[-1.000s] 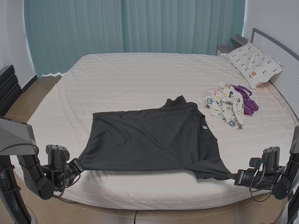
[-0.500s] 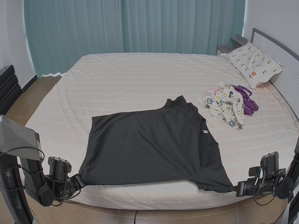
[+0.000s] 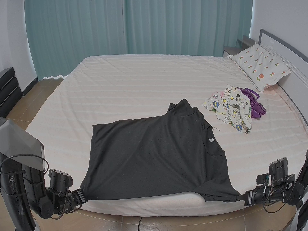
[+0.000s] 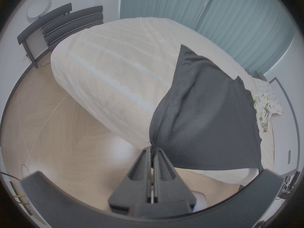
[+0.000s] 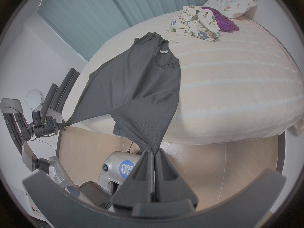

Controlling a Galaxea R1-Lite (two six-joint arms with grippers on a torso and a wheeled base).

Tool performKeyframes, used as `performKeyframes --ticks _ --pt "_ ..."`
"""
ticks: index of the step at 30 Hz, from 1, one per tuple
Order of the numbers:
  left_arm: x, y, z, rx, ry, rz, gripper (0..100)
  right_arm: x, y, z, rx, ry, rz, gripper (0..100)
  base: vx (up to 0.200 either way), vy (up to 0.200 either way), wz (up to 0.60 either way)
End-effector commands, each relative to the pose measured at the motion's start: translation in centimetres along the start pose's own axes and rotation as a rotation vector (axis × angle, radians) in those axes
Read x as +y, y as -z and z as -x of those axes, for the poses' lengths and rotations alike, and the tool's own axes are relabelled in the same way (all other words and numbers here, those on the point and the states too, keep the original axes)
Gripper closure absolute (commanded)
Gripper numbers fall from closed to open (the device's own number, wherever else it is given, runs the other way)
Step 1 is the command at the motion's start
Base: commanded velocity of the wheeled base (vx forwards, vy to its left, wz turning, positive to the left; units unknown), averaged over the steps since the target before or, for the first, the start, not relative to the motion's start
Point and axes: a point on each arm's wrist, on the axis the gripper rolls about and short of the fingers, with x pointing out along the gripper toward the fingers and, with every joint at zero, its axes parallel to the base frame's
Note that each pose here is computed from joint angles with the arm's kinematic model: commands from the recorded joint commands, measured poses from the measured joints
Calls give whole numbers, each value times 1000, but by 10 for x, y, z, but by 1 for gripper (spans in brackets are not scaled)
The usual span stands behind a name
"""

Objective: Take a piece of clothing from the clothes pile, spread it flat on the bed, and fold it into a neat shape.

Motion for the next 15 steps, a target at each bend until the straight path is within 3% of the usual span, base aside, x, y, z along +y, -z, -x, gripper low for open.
performKeyframes --ticks 1,8,12,13,15 --pt "-1 -2 -3 -31 15 6 100 1 -4 4 -39 -10 0 100 0 0 0" --pt "-9 -14 -4 -125 78 29 100 5 -36 4 -179 -51 16 100 0 0 0" --pt "-11 -16 -5 -134 84 34 100 6 -39 4 -188 -53 18 100 0 0 0" --pt "-17 -28 -9 -205 95 51 100 8 -54 0 -233 -64 30 100 0 0 0" --pt "-20 -32 -11 -230 96 58 100 10 -62 -1 -256 -70 37 100 0 0 0"
